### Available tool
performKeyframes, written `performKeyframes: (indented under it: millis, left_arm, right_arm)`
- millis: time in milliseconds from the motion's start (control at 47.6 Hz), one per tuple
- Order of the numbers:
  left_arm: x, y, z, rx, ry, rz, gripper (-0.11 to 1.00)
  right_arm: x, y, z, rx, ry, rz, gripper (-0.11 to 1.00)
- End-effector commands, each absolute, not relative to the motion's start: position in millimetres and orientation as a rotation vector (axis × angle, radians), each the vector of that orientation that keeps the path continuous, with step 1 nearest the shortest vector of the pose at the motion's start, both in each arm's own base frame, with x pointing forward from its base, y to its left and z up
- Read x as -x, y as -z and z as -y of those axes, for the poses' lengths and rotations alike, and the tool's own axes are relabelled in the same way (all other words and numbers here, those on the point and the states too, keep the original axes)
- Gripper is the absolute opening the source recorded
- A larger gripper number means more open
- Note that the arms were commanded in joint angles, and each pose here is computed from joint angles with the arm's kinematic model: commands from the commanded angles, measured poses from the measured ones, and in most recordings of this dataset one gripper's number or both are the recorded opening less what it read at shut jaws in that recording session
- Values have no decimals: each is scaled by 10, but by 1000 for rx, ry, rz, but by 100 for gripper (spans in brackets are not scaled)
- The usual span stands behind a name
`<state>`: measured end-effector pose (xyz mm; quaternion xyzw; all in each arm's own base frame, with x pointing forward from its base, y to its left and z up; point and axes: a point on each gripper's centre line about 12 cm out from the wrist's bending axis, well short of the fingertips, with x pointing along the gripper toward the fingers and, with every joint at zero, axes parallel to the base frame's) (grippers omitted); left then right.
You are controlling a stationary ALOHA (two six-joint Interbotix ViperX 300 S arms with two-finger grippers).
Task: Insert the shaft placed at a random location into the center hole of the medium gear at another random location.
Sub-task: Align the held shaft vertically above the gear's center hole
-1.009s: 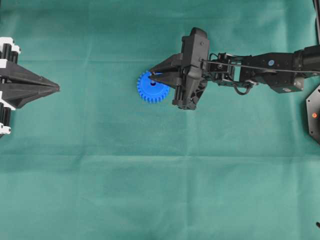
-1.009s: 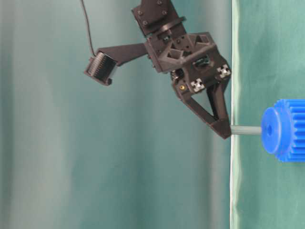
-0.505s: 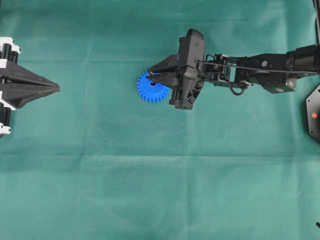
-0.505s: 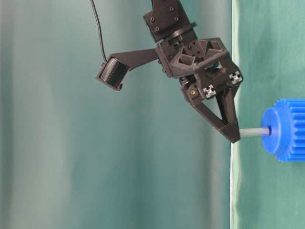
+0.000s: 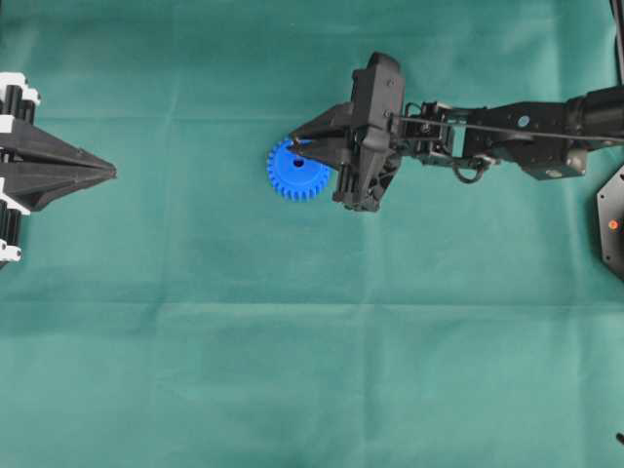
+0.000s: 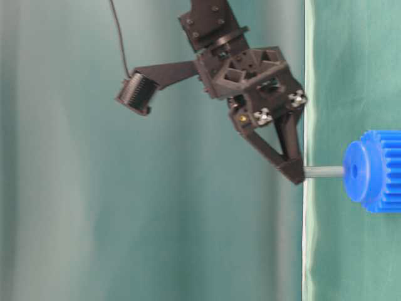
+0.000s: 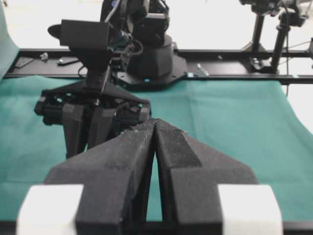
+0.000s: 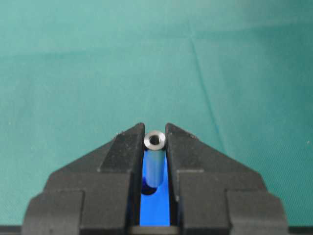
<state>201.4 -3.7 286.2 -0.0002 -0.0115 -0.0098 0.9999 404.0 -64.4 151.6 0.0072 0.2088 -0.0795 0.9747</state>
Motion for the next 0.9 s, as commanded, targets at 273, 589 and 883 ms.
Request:
performKeyframes:
  millis: [273,589,883]
  left_arm:
    - [-2038,-2934,44,1,23,40,0]
    - [-2039,-2940,44,1,23,41,0]
    - [-2038,-2934,44,1,23,40,0]
  right_arm:
    - [-4064,-1721,623,0,154,-371,13]
    - [-4083,-1606,620,-3,153,-394,13]
    - [-4086,-1427,657,-12,164,-428,14]
